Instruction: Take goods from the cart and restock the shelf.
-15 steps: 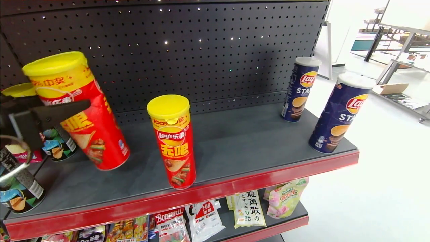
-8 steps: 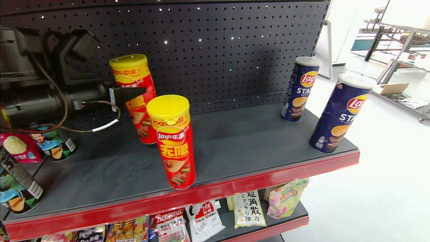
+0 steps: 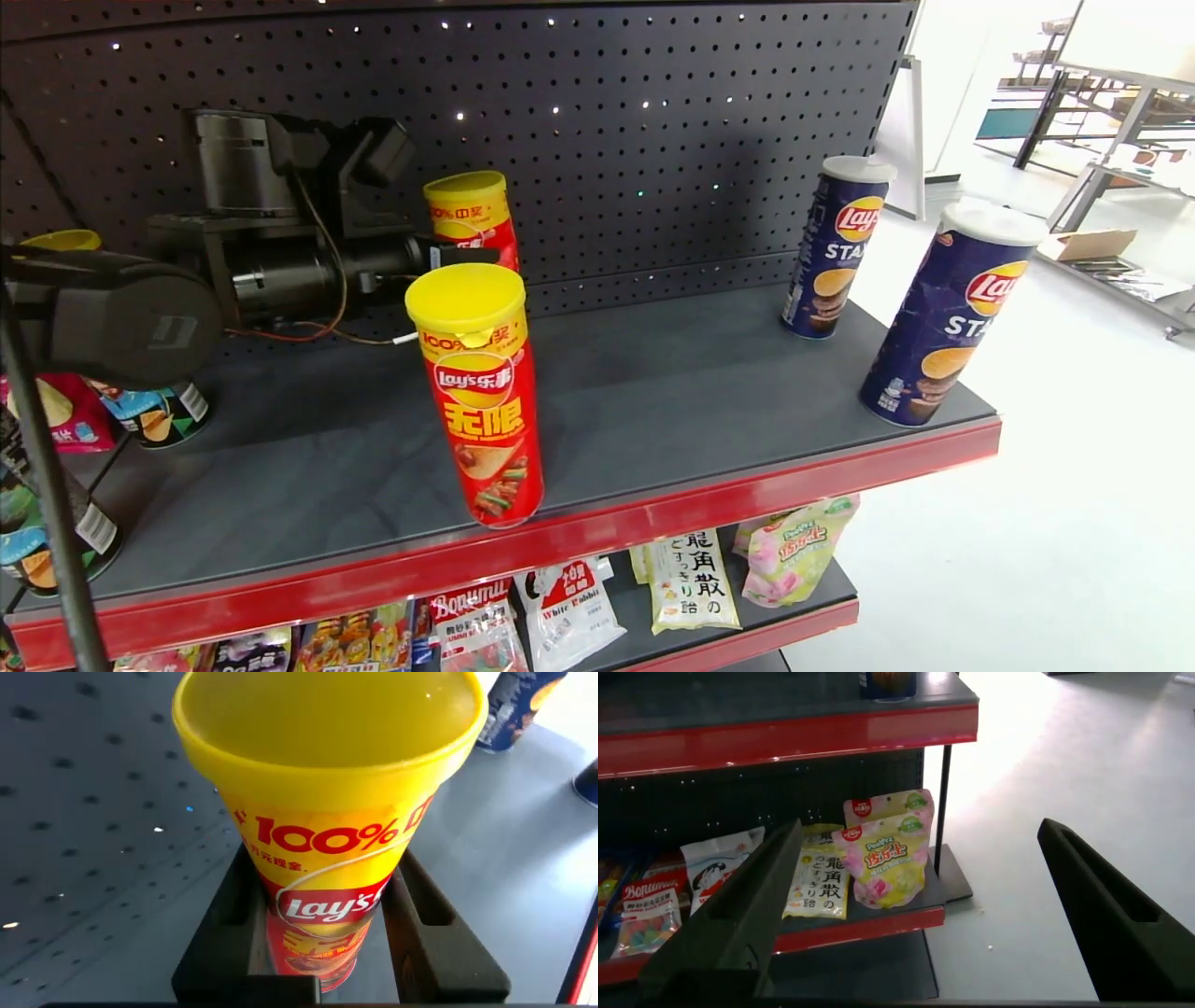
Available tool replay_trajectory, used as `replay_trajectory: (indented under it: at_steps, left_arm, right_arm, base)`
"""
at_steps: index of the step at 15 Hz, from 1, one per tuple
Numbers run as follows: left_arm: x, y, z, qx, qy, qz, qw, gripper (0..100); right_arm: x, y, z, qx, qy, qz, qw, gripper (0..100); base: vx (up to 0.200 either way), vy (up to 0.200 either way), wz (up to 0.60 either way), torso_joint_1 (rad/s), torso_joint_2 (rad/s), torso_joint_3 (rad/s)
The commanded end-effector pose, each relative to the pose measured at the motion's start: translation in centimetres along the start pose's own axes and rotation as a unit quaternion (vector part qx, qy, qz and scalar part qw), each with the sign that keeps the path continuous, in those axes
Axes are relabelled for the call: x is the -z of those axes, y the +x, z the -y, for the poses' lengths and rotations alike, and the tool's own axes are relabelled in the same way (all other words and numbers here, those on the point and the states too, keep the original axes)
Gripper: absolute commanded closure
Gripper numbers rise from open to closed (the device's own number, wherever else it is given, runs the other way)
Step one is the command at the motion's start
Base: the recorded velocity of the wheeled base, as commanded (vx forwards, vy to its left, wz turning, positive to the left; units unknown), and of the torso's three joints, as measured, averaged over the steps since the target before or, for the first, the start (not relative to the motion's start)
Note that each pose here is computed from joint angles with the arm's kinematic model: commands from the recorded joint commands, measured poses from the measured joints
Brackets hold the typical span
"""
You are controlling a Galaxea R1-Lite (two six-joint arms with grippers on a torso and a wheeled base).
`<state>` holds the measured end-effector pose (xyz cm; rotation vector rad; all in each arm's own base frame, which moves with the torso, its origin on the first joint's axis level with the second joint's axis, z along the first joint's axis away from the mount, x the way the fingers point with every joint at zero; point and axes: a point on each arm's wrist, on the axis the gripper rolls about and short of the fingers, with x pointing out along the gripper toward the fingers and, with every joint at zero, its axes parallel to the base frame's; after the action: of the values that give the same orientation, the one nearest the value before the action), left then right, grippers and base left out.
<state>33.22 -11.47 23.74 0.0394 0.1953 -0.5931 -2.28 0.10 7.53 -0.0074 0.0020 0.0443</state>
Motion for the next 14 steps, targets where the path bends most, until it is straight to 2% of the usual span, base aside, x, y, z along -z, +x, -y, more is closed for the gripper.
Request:
replay_trajectory:
  at_steps: [1, 6, 13, 14]
  left_arm:
    - [0.56, 0.67, 0.04, 0.004, -0.002, -0.009, 1.0000, 100]
    - [0.44, 1.59, -0.11, 0.004, 0.004, 0.011, 0.9999, 100]
    - [0.78, 1.52, -0.34, -0.006, 0.007, 0.014, 0.9999, 100]
    - [0.96, 1.50, -0.45, -0.022, 0.006, 0.011, 0.9997, 100]
  right_arm:
    - [0.00, 0.00, 0.00, 0.000, 0.000, 0.000, 1.000, 0]
    - [0.00, 0.00, 0.00, 0.000, 0.000, 0.000, 1.000, 0]
    - [0.00, 0.00, 0.00, 0.000, 0.000, 0.000, 1.000, 0]
    - [0.00, 0.00, 0.00, 0.000, 0.000, 0.000, 1.000, 0]
  base:
    - [0.000, 0.000, 0.00, 0.000, 0.00, 0.000]
    - [0.000, 0.000, 0.00, 0.000, 0.00, 0.000]
    - [0.000, 0.000, 0.00, 0.000, 0.00, 0.000]
    - [0.000, 0.000, 0.00, 0.000, 0.00, 0.000]
